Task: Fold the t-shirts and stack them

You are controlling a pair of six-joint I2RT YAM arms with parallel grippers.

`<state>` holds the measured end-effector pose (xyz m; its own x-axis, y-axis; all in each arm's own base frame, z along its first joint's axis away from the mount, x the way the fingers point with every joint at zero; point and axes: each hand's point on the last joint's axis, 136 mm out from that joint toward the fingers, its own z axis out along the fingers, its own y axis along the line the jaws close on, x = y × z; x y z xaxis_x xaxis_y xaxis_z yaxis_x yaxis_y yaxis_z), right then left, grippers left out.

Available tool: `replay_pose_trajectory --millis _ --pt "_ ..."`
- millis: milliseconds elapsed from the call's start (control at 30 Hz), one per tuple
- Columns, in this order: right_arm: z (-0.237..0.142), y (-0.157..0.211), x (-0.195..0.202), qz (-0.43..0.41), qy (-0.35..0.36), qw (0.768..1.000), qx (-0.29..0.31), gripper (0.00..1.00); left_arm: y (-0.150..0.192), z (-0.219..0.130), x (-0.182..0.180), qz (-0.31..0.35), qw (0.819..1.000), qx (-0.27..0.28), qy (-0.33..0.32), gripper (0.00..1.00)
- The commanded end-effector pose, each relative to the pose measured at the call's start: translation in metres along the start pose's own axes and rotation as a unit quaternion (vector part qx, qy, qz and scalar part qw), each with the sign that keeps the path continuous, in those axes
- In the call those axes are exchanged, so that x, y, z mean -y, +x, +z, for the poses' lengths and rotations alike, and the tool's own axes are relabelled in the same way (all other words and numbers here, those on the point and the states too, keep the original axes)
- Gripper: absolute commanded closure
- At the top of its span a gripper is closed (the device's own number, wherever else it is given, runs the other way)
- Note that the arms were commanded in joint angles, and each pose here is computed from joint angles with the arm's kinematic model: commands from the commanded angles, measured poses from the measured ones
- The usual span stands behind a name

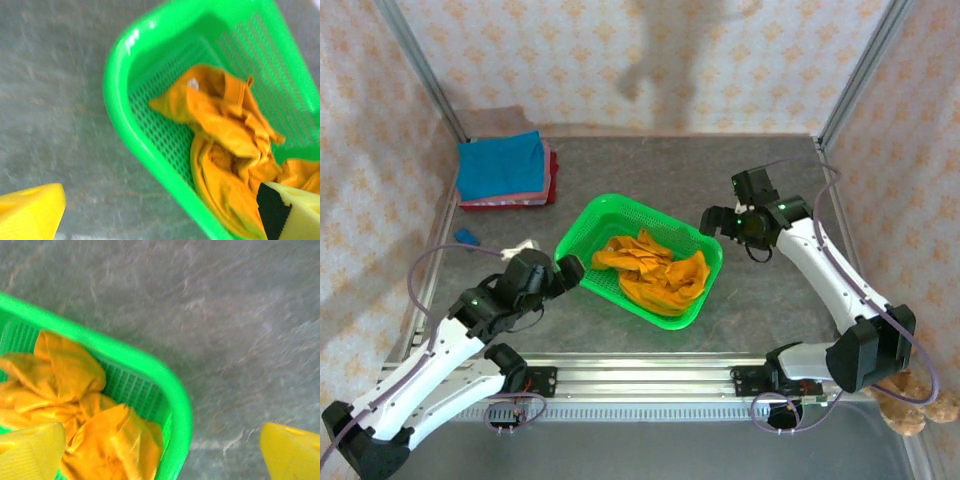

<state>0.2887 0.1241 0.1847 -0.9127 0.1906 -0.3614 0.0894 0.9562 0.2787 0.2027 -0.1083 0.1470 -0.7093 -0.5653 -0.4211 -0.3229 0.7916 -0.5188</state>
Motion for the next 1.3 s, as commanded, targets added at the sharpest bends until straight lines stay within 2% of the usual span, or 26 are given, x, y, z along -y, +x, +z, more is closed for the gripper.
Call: replay_pose_trajectory --millis 0,267,633,900,1133,1267 --pt "-0.004 0.021 -0.011 0.012 -0.019 0.999 -0.041 0.01 0.024 0.022 0.017 -0.039 0.998 -0.034 0.027 0.01" --pt "-0.008 0.032 -0.008 0.01 -0.017 0.998 -0.055 0.01 0.057 0.072 0.075 -0.009 0.994 -0.09 0.062 0.01" --pt "-0.003 0.036 0.002 0.01 0.012 0.997 -0.07 0.01 0.054 0.124 0.164 0.054 0.986 -0.131 0.084 0.0" --pt "-0.008 0.014 0.022 0.025 0.089 0.994 -0.054 0.01 0.017 0.174 0.205 0.069 0.982 -0.158 0.083 0.0" --pt "0.004 -0.007 0.01 -0.006 0.094 0.993 -0.071 0.01 -0.017 0.205 0.235 0.078 0.978 -0.168 0.098 0.01" --pt "0.018 -0.02 0.007 -0.02 0.108 0.99 -0.086 0.01 -0.03 0.211 0.241 0.073 0.977 -0.17 0.106 0.01"
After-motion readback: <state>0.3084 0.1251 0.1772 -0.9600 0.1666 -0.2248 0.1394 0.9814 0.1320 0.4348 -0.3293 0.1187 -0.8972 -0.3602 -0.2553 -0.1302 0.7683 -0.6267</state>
